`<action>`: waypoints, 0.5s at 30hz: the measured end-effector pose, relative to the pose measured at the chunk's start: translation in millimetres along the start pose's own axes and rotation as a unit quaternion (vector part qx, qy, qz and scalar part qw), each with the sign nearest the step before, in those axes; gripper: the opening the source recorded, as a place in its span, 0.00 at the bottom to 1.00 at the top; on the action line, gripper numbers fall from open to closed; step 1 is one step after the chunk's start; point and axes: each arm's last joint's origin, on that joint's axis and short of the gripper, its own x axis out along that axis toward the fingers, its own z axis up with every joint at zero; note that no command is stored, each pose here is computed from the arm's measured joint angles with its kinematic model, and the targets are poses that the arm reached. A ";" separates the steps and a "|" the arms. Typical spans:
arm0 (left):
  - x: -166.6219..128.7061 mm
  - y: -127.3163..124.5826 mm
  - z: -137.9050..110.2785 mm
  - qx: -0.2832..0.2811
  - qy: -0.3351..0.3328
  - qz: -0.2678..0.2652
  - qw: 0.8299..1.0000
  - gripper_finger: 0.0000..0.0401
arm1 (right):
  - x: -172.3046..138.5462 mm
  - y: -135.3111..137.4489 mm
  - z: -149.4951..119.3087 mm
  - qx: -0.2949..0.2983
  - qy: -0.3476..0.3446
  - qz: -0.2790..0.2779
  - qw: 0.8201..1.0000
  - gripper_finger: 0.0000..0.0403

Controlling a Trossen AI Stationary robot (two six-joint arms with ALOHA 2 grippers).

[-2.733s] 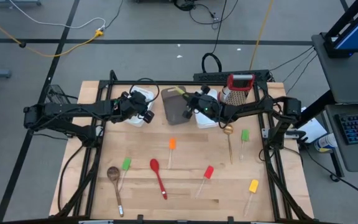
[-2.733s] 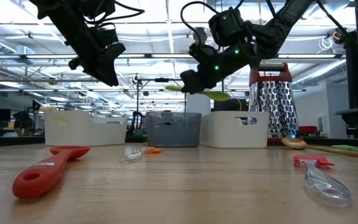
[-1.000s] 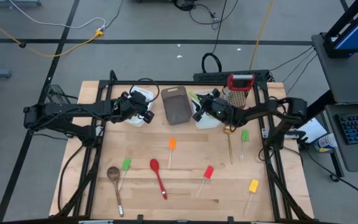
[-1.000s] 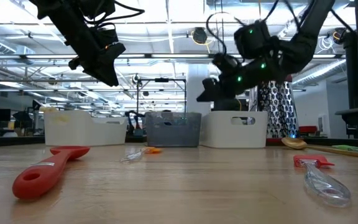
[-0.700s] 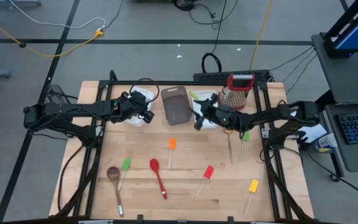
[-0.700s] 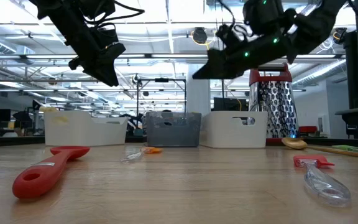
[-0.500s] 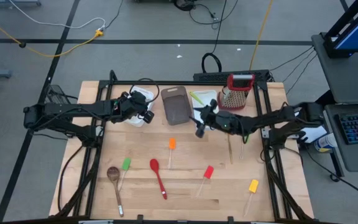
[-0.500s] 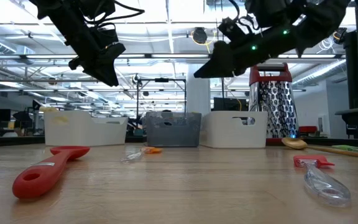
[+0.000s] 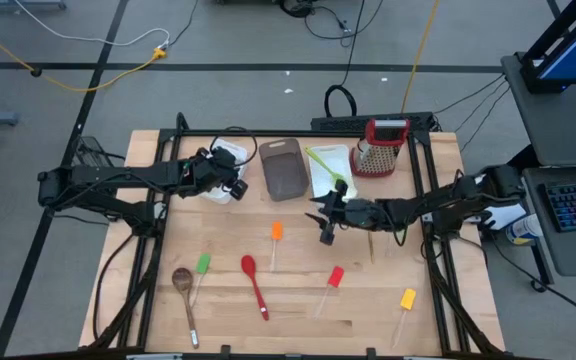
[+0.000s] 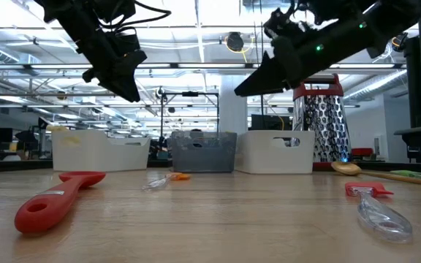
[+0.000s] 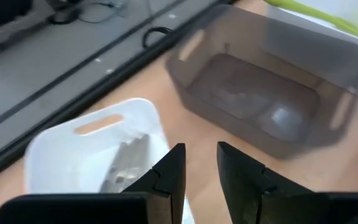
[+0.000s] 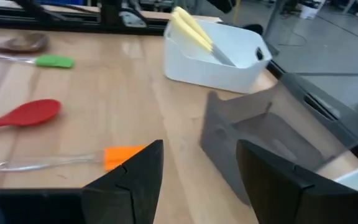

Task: Pick & Place Kitchen Items
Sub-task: Put the red slotted spoon into the right white bin

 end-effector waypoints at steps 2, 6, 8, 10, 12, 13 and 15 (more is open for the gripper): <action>-0.1 -1.7 -0.7 0.018 0.011 -0.030 0.999 0.24 | -1.8 4.6 -0.4 -0.004 0.000 0.008 1.000 0.48; -1.2 -7.4 -3.0 0.095 0.036 -0.124 0.987 0.24 | -4.4 10.7 -0.3 -0.008 -0.002 0.019 1.000 0.48; -2.8 -10.9 -4.4 0.129 0.040 -0.159 0.978 0.24 | -5.0 12.2 -0.5 -0.009 -0.002 0.021 1.000 0.48; -4.6 -14.3 -5.8 0.147 0.041 -0.179 0.972 0.24 | -5.3 12.9 -0.4 -0.009 -0.002 0.023 1.000 0.48; -6.7 -17.8 -7.6 0.156 0.042 -0.186 0.969 0.24 | -5.4 13.2 -0.5 -0.009 -0.002 0.023 1.000 0.48; -7.8 -19.3 -9.2 0.159 0.046 -0.189 0.968 0.24 | -5.4 13.2 -0.5 -0.009 -0.002 0.023 1.000 0.48; -10.2 -21.6 -14.1 0.155 0.066 -0.190 0.967 0.24 | -5.4 13.2 -0.4 -0.009 -0.003 0.023 1.000 0.48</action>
